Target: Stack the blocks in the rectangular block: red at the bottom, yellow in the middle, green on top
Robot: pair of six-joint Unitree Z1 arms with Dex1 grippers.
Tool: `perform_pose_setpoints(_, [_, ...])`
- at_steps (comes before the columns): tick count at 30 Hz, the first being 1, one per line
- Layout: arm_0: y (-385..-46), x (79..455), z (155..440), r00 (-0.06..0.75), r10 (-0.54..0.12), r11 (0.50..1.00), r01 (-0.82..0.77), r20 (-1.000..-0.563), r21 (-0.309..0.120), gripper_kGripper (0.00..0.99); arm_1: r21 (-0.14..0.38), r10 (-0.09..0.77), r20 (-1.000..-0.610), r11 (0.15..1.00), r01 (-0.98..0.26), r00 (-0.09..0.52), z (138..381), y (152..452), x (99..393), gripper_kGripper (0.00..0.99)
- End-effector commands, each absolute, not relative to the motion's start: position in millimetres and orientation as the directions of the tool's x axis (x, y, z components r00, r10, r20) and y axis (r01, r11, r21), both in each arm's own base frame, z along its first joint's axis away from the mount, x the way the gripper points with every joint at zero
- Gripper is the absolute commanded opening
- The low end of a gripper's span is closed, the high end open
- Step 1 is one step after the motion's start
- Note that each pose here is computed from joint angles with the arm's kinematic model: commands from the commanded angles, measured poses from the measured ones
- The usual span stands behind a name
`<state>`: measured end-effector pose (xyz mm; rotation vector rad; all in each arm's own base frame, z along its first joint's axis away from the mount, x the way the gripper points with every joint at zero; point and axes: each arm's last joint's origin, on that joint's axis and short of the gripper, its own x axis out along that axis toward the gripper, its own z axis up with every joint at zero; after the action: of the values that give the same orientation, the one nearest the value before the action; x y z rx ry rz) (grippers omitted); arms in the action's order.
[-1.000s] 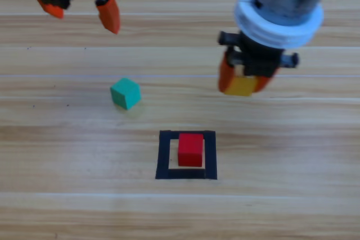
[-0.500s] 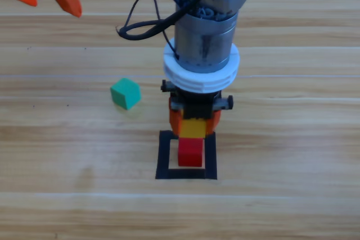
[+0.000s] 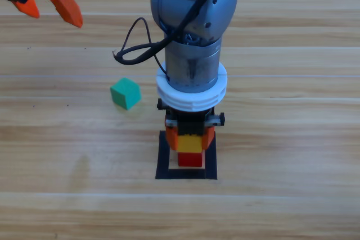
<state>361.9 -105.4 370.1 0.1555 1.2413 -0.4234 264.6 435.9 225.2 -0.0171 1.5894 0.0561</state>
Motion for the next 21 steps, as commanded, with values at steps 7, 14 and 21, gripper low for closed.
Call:
perform_pose_setpoints(7, [-98.6, 368.4, 341.8, 0.220, -0.219, 0.928, 0.348, -0.950, -0.133, 0.990, -0.069, -0.070, -0.997, 0.997, -0.041, -0.028, 184.9, 448.8, 257.6, 0.000])
perform_pose_setpoints(14, [-98.0, 366.9, 342.7, 0.229, -0.217, 0.934, 0.333, -0.949, -0.133, 0.990, -0.084, -0.084, -0.996, 0.996, -0.028, -0.001, 183.0, 449.4, 259.6, 0.000])
perform_pose_setpoints(21, [-98.6, 367.0, 340.6, 0.228, -0.217, 0.934, 0.330, -0.949, -0.134, 0.990, -0.082, -0.082, -0.997, 0.996, -0.023, 0.004, 184.0, 449.7, 260.0, 0.000])
